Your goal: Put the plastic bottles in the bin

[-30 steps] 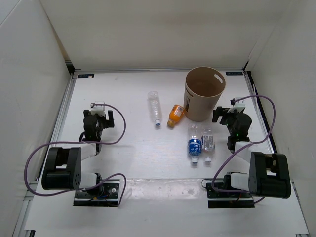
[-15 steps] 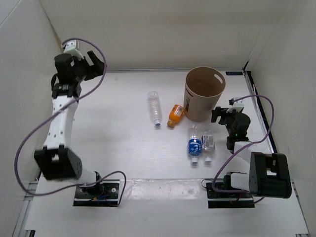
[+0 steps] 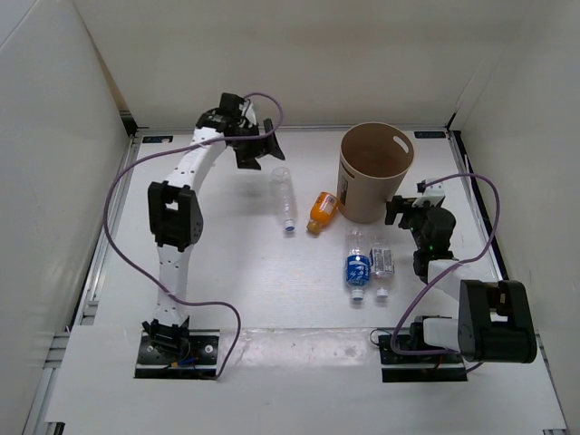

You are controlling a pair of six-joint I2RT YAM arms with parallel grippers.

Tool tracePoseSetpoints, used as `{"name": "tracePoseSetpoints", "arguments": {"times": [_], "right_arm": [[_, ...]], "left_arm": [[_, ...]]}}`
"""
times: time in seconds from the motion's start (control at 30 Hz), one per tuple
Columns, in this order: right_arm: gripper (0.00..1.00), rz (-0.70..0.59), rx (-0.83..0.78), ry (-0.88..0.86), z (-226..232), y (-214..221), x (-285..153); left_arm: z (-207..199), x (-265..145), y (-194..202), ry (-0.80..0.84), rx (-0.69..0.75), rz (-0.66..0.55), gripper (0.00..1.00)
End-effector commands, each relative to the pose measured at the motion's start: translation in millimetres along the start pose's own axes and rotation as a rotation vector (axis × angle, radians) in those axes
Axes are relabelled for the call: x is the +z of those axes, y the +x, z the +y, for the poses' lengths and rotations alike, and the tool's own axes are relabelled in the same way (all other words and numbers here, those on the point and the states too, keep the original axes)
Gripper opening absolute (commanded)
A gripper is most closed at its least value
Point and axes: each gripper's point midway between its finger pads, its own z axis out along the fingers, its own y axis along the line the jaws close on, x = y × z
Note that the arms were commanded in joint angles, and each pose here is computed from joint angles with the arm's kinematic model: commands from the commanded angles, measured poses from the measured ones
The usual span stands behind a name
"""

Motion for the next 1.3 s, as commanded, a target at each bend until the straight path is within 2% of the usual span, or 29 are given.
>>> {"name": "tracePoseSetpoints", "arguments": {"times": [0.0, 0.07, 0.23, 0.6, 1.0, 1.1, 1.13, 1.17, 1.23, 1.27], "right_arm": [[0.9, -0.061, -0.018, 0.019, -3.1, -21.6, 4.4], [0.9, -0.061, -0.017, 0.019, -3.0, -21.6, 4.4], [0.9, -0.061, -0.017, 0.02, -5.2, -21.8, 4.6], [0.9, -0.061, -0.016, 0.014, -4.1, -22.1, 4.3], [0.9, -0.063, -0.016, 0.008, -3.0, -22.5, 4.3], [0.9, -0.061, -0.015, 0.011, -4.1, -22.1, 4.2], [0.9, -0.061, -0.016, 0.006, -2.7, -21.9, 3.9], [0.9, -0.058, -0.016, 0.006, -2.7, -20.7, 4.4], [0.9, -0.06, -0.015, 0.012, -4.1, -21.4, 4.6], [0.9, -0.061, -0.016, 0.009, -3.3, -21.8, 4.6]], "left_arm": [[-10.1, -6.3, 24.7, -0.011, -0.043, 0.082, 1.0], [-6.6, 4.6, 33.8, -0.027, -0.078, 0.105, 1.0], [2.3, 21.8, 55.1, -0.137, -0.033, 0.149, 1.0], [19.8, 60.6, 94.5, -0.22, -0.102, 0.268, 1.0], [29.9, 67.3, 114.6, -0.267, -0.148, 0.327, 1.0], [27.3, 64.4, 116.5, -0.249, -0.125, 0.33, 0.83], [27.2, 63.3, 116.1, -0.238, -0.115, 0.332, 0.66], [26.5, 61.6, 116.1, -0.234, -0.115, 0.335, 0.57], [25.3, 57.1, 114.3, -0.229, -0.104, 0.335, 0.43], [19.4, 48.1, 104.8, -0.216, -0.093, 0.306, 0.41]]}}
